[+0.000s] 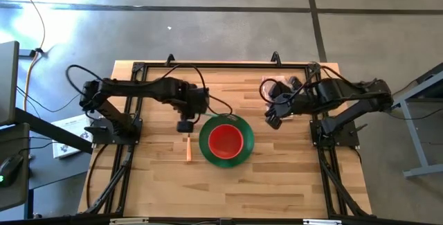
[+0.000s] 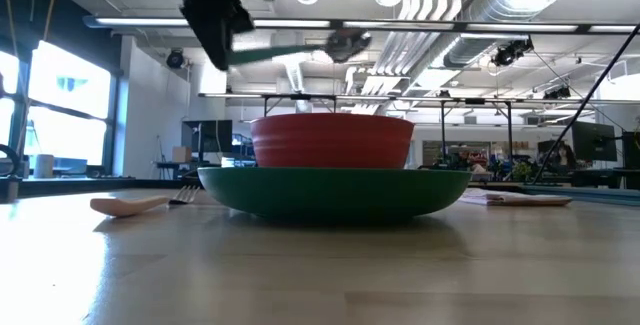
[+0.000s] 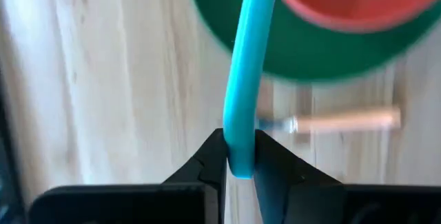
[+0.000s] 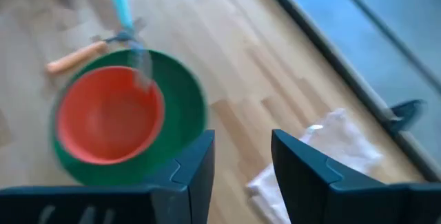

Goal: Set table place
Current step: Put the blue spoon into the orange bowl

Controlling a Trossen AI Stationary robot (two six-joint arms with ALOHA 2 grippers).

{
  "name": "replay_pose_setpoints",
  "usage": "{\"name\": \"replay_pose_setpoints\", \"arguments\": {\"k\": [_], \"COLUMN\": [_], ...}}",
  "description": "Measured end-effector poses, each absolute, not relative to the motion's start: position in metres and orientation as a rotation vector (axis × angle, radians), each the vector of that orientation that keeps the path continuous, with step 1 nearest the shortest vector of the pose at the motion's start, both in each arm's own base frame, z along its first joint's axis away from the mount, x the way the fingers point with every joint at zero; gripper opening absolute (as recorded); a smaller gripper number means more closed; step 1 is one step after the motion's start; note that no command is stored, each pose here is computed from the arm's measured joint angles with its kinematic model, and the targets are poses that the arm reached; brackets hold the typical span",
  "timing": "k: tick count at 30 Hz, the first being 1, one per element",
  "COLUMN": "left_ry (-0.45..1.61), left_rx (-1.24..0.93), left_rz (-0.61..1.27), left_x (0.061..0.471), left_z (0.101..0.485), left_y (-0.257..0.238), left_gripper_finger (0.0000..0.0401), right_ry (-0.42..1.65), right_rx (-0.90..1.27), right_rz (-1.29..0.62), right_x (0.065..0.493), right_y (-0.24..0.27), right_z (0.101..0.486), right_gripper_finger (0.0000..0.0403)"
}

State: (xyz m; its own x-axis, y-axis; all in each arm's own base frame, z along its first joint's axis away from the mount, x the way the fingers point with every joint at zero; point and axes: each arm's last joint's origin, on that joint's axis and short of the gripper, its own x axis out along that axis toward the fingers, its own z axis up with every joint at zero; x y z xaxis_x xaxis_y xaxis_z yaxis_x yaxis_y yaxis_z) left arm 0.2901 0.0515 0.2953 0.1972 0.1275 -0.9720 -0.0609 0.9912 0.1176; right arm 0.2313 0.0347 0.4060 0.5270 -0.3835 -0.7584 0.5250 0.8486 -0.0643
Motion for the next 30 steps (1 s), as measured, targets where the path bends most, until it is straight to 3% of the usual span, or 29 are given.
{"name": "replay_pose_setpoints", "arguments": {"k": [4, 10, 16, 23, 30], "left_ry": [1.415, 1.459, 1.527, 1.782, 1.790], "left_rx": [0.084, 0.162, 0.228, 0.342, 0.470], "left_rz": [0.180, 0.267, 0.211, 0.115, 0.054], "left_x": [0.283, 0.278, 0.298, 0.329, 0.357], "left_z": [0.324, 0.328, 0.304, 0.265, 0.254], "left_y": [0.034, 0.008, -0.020, -0.024, -0.017], "left_gripper_finger": [0.0034, 0.0034, 0.0034, 0.0034, 0.0034], "right_ry": [0.853, 0.828, 0.853, 0.869, 0.878], "right_rx": [0.112, 0.047, 0.036, 0.033, 0.031], "right_rz": [-0.633, -0.715, -0.746, -0.760, -0.758], "right_x": [0.222, 0.215, 0.213, 0.212, 0.211], "right_y": [0.030, 0.026, 0.020, 0.017, 0.017], "right_z": [0.415, 0.423, 0.422, 0.421, 0.421], "right_gripper_finger": [0.0136, 0.0136, 0.0136, 0.0136, 0.0136]}}
